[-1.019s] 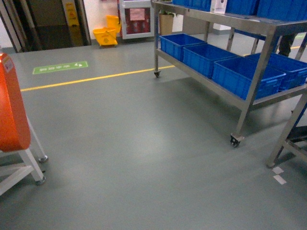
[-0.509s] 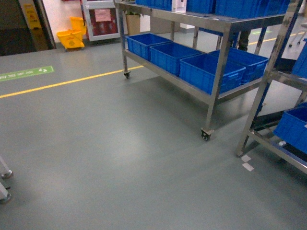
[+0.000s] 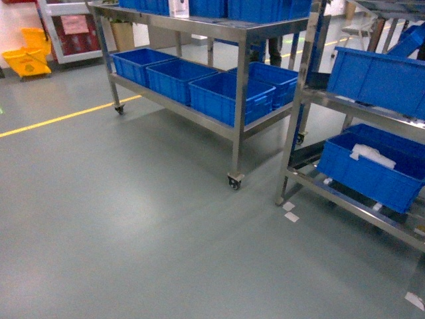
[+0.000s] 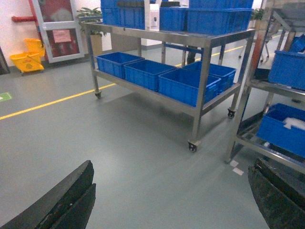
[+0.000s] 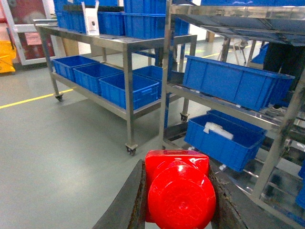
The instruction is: Pick red block from blue box to shelf
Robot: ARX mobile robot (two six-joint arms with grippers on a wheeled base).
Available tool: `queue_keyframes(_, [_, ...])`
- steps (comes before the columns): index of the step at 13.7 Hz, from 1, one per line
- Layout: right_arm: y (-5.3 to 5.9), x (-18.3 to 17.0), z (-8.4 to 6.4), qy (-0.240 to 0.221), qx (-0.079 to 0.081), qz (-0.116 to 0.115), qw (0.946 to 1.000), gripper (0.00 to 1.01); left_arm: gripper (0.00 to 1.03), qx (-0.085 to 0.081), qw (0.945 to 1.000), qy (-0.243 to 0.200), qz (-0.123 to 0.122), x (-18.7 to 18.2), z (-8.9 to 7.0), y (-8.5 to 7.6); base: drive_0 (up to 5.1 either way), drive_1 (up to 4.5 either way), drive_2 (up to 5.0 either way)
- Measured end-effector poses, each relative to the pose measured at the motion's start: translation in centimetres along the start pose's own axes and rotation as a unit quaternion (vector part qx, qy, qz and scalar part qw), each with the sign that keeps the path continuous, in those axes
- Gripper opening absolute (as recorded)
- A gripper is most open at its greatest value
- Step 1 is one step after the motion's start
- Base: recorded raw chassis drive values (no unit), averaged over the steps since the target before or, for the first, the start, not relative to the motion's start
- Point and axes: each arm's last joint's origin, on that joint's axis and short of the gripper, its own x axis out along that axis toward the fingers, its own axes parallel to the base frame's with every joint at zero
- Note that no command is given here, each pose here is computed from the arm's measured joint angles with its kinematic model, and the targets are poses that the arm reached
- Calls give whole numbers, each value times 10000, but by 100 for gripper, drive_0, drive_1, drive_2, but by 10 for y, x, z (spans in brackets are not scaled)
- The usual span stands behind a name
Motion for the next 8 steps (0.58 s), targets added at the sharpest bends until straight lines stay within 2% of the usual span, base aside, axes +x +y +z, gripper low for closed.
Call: queue_keyframes(8, [0,0,0,0,0,0,10000,28,98,-2,10000,0,0,0,0,0,-147,-147,-147])
